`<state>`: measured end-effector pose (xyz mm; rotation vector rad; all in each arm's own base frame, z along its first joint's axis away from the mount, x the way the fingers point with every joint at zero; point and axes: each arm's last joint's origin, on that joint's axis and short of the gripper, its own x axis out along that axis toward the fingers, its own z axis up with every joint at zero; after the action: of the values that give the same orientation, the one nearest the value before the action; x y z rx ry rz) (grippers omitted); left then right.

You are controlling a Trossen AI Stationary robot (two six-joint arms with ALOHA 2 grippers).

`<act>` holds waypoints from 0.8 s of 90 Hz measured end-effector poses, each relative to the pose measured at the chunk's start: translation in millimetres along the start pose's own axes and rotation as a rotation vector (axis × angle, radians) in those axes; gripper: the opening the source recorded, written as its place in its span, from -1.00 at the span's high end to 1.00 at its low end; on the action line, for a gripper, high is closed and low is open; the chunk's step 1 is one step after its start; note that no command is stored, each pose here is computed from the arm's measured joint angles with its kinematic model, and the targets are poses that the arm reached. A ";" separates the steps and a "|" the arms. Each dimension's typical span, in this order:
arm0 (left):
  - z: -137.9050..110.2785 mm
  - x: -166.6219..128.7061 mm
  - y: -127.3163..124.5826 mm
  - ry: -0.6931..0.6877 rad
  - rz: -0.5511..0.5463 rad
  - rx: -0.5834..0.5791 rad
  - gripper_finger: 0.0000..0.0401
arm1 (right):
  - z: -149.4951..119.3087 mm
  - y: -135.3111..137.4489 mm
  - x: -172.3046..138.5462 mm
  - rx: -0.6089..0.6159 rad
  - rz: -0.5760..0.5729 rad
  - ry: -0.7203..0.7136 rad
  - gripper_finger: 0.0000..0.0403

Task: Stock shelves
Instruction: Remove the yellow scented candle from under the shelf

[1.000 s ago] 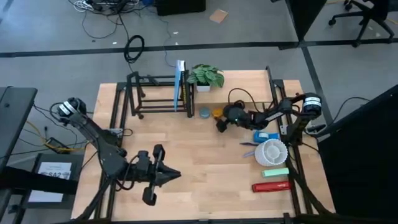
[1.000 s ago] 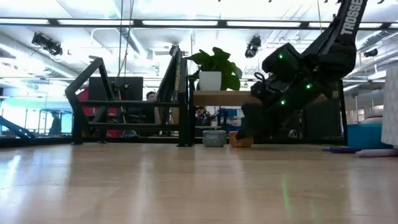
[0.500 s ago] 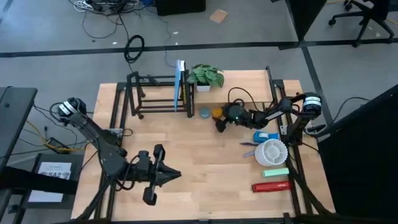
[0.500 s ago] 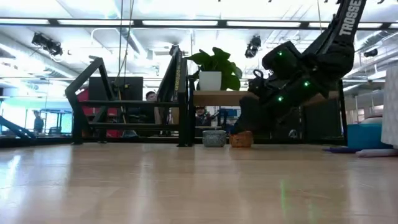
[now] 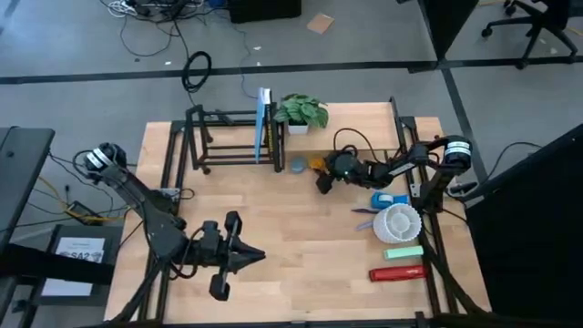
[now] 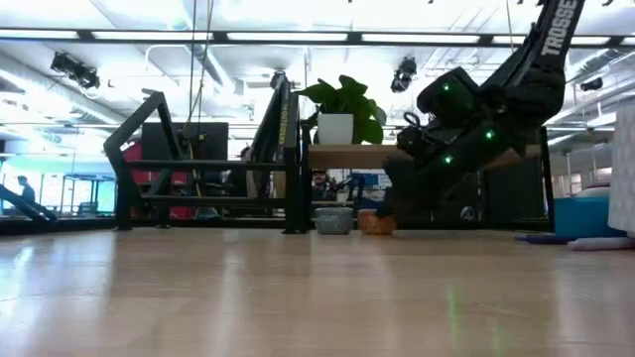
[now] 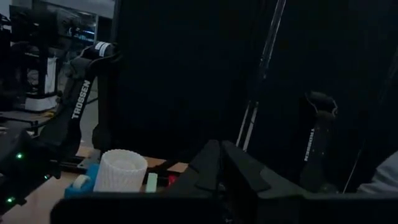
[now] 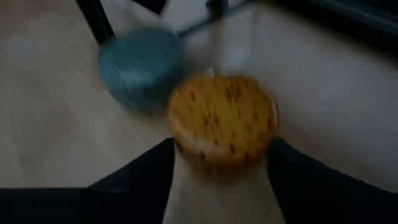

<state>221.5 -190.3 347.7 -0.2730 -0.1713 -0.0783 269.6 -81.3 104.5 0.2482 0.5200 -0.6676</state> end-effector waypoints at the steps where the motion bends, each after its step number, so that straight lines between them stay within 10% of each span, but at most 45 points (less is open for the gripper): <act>1: -0.1 0.0 0.0 0.000 0.000 0.000 1.00 | -0.2 0.3 -0.1 -0.001 0.001 0.001 0.02; 41: -0.1 0.0 0.0 0.000 0.000 -0.002 1.00 | -14.3 34.4 -14.1 -0.118 0.193 0.064 0.14; 72: -1.2 0.0 0.1 0.008 0.001 0.004 1.00 | -26.4 12.8 -14.2 0.182 -0.249 0.082 0.14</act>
<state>221.7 -190.5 346.5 -0.2685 -0.1633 -0.0777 258.5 -54.1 90.5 0.3870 0.5748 -0.9518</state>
